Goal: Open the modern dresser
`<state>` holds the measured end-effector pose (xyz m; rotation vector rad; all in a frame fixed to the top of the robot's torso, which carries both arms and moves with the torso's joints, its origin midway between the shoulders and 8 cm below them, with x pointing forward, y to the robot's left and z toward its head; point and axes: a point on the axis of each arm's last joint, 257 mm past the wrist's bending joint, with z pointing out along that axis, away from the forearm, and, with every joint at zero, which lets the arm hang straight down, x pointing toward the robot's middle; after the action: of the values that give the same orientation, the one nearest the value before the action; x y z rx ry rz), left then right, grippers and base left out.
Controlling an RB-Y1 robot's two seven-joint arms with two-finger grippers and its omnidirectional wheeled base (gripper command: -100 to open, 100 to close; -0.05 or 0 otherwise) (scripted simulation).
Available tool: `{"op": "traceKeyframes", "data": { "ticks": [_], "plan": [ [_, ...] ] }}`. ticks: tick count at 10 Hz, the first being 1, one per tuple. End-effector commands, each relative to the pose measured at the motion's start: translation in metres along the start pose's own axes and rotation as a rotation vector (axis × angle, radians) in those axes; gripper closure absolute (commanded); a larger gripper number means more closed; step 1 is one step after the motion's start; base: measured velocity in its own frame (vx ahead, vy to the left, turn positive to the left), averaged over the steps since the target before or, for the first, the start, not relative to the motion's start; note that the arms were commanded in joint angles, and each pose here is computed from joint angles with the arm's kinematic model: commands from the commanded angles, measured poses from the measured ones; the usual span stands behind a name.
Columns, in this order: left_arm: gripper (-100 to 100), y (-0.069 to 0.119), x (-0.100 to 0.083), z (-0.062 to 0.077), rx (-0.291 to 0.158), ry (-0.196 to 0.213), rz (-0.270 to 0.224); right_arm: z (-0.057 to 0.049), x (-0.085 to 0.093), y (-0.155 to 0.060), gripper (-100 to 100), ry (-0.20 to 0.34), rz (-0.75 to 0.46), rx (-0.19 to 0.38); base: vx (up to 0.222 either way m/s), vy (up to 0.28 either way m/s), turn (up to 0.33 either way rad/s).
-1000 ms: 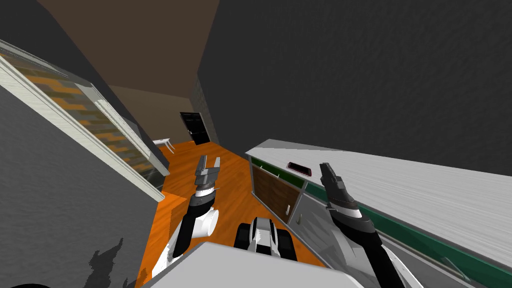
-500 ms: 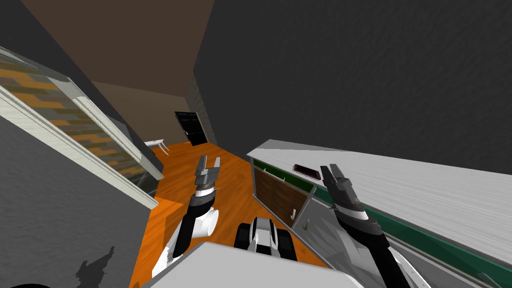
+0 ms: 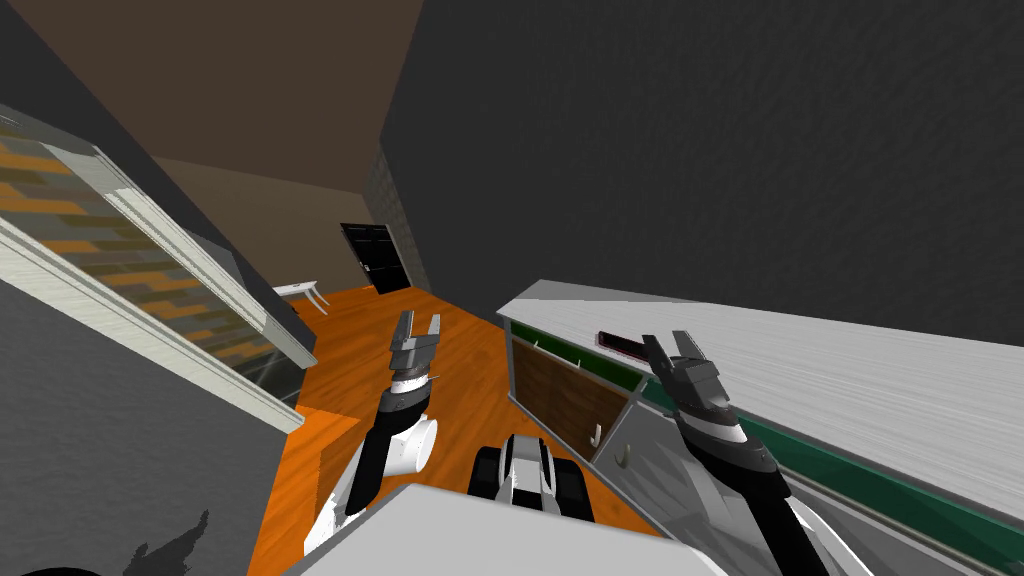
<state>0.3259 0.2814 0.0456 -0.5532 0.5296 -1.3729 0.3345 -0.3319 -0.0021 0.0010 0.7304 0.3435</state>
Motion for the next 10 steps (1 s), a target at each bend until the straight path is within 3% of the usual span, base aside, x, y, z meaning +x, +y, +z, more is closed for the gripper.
{"op": "traceKeyframes", "data": {
  "ticks": [1,10],
  "plan": [
    [0,0.0,0.0,0.0,0.0,0.0,0.0,-0.006,0.0,-0.012,-100,0.002,-0.111,-0.002,0.056,0.093,-0.099],
    [0,0.0,0.0,0.0,0.0,0.0,0.0,-0.023,0.0,-0.045,-100,0.013,-0.449,0.003,0.041,0.082,-0.049]
  ]
}}
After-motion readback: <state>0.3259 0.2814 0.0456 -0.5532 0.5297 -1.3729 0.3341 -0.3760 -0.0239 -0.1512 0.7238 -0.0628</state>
